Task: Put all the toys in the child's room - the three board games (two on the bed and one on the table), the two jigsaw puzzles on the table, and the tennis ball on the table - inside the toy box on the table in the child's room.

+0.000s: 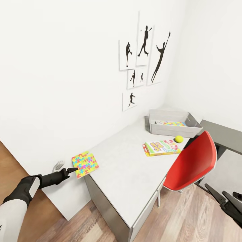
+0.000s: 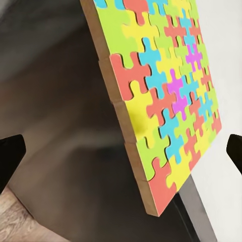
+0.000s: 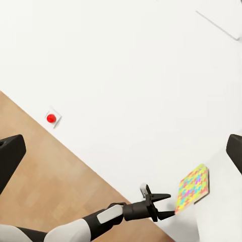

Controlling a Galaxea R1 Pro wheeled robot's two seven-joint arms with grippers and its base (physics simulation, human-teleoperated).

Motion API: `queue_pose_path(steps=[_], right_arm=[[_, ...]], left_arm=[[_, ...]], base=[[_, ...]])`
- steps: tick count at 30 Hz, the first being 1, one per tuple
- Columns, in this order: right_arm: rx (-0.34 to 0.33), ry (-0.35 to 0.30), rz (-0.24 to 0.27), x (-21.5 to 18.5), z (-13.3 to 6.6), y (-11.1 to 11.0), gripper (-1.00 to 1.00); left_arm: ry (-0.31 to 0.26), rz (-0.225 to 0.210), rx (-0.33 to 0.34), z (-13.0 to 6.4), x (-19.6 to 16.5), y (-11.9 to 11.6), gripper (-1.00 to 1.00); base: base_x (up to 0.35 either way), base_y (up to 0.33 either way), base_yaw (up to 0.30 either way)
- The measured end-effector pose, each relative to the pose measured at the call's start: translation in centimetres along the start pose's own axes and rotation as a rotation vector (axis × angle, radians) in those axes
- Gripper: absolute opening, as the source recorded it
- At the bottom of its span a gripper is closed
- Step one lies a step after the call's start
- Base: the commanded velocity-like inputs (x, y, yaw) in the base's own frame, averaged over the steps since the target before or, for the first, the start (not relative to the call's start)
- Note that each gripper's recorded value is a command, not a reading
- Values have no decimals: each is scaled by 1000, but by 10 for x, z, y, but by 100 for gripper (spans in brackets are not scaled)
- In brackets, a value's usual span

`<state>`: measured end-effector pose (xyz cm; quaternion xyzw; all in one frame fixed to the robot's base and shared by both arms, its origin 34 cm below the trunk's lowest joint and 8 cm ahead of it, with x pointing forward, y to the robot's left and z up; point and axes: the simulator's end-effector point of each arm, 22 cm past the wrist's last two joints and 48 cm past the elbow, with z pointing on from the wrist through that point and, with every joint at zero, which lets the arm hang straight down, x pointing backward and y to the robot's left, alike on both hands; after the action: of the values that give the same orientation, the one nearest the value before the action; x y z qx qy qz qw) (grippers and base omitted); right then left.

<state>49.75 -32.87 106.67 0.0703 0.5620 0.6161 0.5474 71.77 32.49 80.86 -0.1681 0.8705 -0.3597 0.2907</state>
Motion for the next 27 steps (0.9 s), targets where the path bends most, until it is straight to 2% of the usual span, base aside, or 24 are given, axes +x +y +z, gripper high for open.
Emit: queue_pose_path(steps=[8, 27], right_arm=[[1, 0, 0, 0, 0, 0, 100], [1, 1, 1, 2, 0, -3, 100]], left_arm=[[0, 0, 0, 0, 0, 0, 100], [1, 0, 1, 1, 1, 2, 100]], base=[[0, -131, 0], [0, -9, 0]])
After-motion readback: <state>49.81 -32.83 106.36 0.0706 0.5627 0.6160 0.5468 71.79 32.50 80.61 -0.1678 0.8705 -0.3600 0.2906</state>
